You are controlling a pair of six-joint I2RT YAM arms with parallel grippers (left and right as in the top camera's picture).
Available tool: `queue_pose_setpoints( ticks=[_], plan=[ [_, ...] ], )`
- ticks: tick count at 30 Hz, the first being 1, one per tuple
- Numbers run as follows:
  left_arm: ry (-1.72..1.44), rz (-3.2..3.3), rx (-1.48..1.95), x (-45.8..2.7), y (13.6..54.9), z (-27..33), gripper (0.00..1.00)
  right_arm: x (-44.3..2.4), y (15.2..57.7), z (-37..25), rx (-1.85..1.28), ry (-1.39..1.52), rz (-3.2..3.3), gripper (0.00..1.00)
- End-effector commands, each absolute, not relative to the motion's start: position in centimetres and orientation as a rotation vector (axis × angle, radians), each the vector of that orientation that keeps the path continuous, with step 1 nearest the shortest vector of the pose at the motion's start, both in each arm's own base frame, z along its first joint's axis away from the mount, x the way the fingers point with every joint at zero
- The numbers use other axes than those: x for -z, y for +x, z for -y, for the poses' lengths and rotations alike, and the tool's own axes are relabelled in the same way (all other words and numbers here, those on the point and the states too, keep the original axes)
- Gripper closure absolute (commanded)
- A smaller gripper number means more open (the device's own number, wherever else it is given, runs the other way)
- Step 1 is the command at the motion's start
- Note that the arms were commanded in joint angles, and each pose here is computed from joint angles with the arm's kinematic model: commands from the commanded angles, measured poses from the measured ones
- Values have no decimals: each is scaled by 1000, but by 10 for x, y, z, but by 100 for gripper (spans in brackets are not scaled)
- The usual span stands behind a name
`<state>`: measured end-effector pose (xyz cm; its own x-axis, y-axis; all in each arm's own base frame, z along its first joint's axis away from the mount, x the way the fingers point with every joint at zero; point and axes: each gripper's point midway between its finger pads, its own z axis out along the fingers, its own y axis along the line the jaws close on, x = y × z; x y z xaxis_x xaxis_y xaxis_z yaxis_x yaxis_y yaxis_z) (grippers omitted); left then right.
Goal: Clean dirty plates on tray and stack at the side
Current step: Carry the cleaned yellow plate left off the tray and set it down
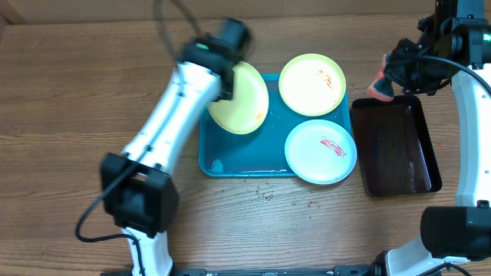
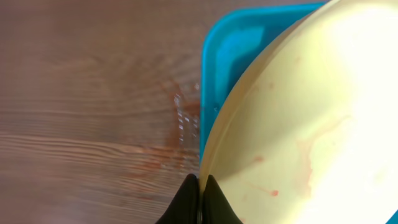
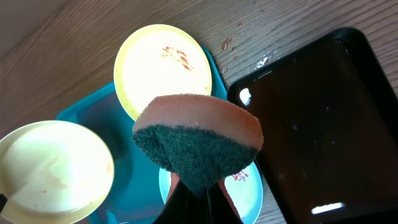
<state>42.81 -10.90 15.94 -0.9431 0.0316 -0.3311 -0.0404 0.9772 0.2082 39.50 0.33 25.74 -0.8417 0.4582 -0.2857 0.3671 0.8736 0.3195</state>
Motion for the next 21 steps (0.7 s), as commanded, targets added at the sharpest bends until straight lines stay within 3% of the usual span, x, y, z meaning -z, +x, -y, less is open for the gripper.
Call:
queue_pose_setpoints(
  ticks=[1,11,21],
  plan=[
    [53,-2857,256,-174,429,112,96,-268,394,-1,-349,601,-2656,96],
    [-443,-2832,339,-154,432,-44,96,-268,394,-1,-349,601,-2657,96],
    [-763,-2798,358,-74,408,-103,96,-268,393,-1,-348,603,-2659,96]
  ],
)
